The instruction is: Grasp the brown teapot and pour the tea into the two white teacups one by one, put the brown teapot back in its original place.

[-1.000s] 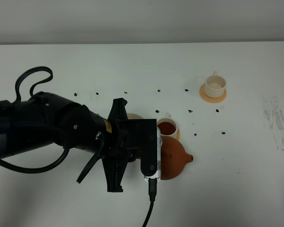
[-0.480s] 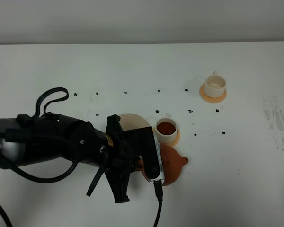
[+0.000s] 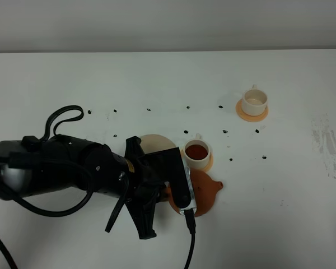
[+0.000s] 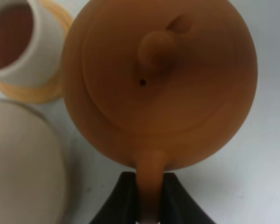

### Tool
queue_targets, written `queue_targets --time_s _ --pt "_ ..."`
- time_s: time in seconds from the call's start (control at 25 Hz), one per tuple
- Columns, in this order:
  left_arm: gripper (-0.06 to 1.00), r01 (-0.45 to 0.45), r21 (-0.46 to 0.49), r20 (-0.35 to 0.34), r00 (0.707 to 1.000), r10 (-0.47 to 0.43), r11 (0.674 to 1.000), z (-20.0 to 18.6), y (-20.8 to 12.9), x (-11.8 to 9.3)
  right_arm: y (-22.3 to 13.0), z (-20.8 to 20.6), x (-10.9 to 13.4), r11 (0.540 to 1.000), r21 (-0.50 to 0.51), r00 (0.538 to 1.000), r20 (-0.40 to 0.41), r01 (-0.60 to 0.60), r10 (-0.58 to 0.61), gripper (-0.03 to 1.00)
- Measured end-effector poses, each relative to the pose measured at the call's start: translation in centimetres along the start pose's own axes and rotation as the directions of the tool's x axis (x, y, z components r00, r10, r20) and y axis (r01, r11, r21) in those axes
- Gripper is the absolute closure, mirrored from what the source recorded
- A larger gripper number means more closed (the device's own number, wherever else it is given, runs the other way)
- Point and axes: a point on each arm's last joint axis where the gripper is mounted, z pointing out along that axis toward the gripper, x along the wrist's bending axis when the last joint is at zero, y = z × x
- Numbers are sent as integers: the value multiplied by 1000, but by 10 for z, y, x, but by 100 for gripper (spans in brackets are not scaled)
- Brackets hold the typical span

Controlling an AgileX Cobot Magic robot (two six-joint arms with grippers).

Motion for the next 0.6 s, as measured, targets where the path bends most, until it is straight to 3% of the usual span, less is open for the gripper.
queue_targets --time_s 0.32,0.6 --pt "82 0 -65 -5 1000 0 998 -26 46 30 0 0 0 1000 0 1000 0 0 0 74" --pt "82 5 -68 -91 996 -11 998 -17 78 94 0 0 0 1000 0 1000 0 0 0 74"
